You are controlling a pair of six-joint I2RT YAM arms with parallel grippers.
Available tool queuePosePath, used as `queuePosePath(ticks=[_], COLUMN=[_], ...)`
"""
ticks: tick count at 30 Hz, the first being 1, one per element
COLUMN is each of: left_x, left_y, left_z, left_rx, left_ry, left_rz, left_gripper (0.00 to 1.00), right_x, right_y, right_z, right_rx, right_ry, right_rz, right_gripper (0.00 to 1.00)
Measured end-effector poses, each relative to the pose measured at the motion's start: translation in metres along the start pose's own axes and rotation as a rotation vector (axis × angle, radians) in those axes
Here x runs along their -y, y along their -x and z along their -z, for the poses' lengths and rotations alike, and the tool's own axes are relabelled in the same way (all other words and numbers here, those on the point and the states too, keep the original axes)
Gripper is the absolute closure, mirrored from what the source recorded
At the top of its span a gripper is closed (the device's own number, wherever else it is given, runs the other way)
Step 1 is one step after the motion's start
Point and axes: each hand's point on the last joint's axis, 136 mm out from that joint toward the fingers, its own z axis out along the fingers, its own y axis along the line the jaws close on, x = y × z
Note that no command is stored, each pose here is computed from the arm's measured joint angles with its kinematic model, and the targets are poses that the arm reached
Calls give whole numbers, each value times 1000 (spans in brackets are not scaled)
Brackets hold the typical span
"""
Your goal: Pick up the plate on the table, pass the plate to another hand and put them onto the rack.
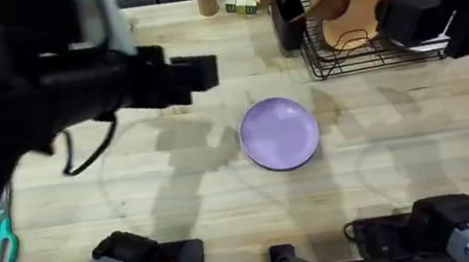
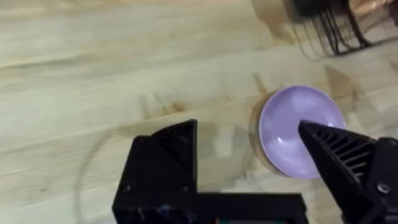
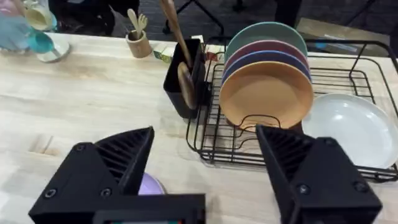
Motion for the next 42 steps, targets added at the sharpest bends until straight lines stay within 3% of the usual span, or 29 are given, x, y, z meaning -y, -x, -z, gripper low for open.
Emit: queuePosePath(ticks=[5,20,31,42], left_x=[18,48,46,50], left_y=[-16,-62,-95,-116], left_z=[-25,-78,-113,-142], left_rx=[-108,-346,-471,-540], left_ry=[-25,5,124,152], left_rz=[13,67,95,79], left_gripper=[5,5,6,6], right_x=[0,0,0,0], right_y=[-1,-1,-1,-1], right_z=[0,0,0,0], right_rx=[-5,-6,-6,-6], right_ry=[0,0,0,0], right_rz=[-1,-7,-8,-8], right_gripper=[7,6,6,6])
